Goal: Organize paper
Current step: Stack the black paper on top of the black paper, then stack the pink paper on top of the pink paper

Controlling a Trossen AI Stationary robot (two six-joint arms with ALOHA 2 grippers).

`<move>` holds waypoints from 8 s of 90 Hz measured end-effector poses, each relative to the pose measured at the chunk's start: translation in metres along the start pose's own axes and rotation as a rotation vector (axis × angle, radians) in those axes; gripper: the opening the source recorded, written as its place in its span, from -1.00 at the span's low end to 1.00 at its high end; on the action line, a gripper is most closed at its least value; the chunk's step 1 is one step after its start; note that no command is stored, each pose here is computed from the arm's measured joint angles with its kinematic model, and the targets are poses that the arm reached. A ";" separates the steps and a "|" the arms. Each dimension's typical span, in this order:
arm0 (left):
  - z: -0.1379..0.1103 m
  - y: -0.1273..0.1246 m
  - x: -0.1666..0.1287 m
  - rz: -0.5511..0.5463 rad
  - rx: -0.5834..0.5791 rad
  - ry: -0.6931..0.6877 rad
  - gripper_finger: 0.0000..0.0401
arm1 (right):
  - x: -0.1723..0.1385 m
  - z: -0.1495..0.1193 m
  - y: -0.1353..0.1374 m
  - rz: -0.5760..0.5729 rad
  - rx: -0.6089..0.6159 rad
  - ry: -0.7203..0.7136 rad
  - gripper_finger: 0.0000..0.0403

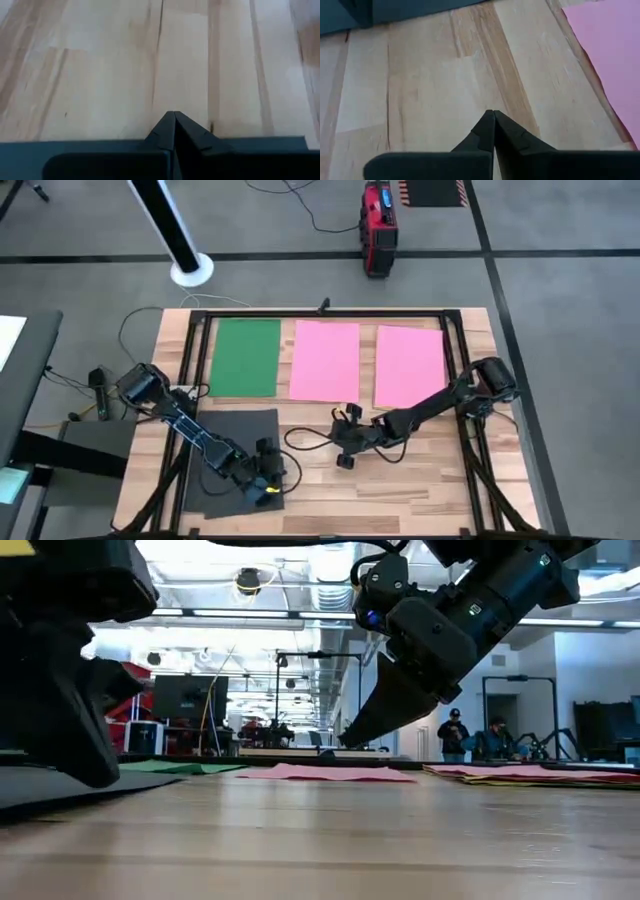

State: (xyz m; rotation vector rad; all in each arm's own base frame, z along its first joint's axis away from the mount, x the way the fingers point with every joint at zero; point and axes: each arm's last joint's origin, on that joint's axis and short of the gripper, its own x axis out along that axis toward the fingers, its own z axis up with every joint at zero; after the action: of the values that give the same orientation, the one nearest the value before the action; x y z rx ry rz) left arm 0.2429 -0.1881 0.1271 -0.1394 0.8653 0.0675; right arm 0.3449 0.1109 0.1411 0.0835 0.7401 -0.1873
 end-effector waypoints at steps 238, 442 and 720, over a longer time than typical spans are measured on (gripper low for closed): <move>-0.115 -0.077 -0.106 -0.195 0.091 0.716 -1.00 | -0.001 0.000 0.004 0.045 -0.006 0.001 -1.00; 0.044 0.037 -0.021 -0.268 0.033 -0.676 -1.00 | -0.150 -0.064 -0.073 0.191 -0.061 -0.555 -1.00; 0.053 0.242 -0.059 -0.108 0.002 -0.791 -1.00 | -0.205 -0.123 -0.139 0.131 0.130 -0.809 -1.00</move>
State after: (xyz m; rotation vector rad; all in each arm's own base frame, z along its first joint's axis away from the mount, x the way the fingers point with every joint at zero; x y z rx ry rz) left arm 0.2166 0.0588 0.1830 -0.1417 0.0680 0.0163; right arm 0.0877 0.0205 0.1880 0.1660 -0.0847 -0.1274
